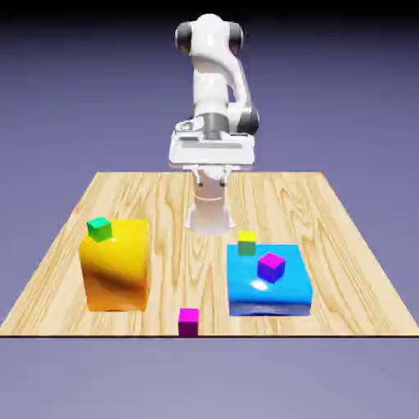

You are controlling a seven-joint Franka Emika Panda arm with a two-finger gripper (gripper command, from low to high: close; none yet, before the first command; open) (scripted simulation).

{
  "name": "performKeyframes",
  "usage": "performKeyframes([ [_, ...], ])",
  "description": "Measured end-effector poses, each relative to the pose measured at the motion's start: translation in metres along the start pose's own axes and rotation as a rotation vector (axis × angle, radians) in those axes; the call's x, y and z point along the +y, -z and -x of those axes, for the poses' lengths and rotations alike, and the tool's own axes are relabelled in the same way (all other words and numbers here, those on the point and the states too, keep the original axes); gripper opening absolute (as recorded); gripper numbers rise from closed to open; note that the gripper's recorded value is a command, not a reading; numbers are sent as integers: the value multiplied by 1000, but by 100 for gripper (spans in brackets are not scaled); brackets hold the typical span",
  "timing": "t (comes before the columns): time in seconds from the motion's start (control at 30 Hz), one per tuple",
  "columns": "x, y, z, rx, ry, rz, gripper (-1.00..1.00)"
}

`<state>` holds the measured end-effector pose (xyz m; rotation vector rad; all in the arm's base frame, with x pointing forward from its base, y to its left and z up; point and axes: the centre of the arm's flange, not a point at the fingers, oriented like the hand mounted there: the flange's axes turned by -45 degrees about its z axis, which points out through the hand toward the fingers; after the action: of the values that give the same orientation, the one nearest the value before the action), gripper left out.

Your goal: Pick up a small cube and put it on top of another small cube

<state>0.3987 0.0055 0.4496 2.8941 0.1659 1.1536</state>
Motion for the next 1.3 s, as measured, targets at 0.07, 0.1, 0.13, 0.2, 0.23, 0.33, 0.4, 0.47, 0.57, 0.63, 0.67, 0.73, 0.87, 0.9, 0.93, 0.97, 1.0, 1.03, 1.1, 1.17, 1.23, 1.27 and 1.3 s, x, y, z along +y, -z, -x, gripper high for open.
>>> performKeyframes([
  [0.07, -1, -22, 0, -63, 91, -23, 0],
  [0.1, -2, -33, 0, -94, 137, -34, 0],
  [0.13, -2, -44, 1, -126, 185, -46, 0],
  [0.2, -3, -67, 3, -188, 281, -69, 0],
  [0.23, -4, -79, 5, -218, 330, -80, 0],
  [0.33, -6, -114, 13, -311, 481, -115, 0],
  [0.4, -7, -136, 19, -373, 585, -138, 0],
  [0.47, -8, -159, 27, -435, 691, -162, 0],
  [0.57, -9, -191, 40, -531, 853, -197, 0],
  [0.63, -8, -211, 49, -595, 963, -221, 0],
  [0.67, -8, -221, 54, -628, 1019, -233, 0],
  [0.73, -7, -240, 63, -695, 1132, -257, 0],
  [0.87, -3, -273, 81, -834, 1360, -306, 0],
  [0.9, -2, -281, 84, -870, 1417, -318, 0],
  [0.93, 0, -289, 90, -892, 1450, -324, 0],
  [0.97, 3, -300, 100, -892, 1451, -322, 0],
  [1.0, 6, -310, 110, -892, 1451, -322, 0],
  [1.03, 9, -320, 120, -892, 1451, -323, 0],
  [1.1, 13, -332, 134, -892, 1450, -325, -100],
  [1.17, 13, -332, 134, -892, 1450, -325, -100],
  [1.23, 7, -312, 112, -893, 1451, -323, -100],
  [1.27, 4, -302, 102, -893, 1451, -323, -100],
  [1.3, 1, -292, 92, -893, 1450, -324, -100],
])
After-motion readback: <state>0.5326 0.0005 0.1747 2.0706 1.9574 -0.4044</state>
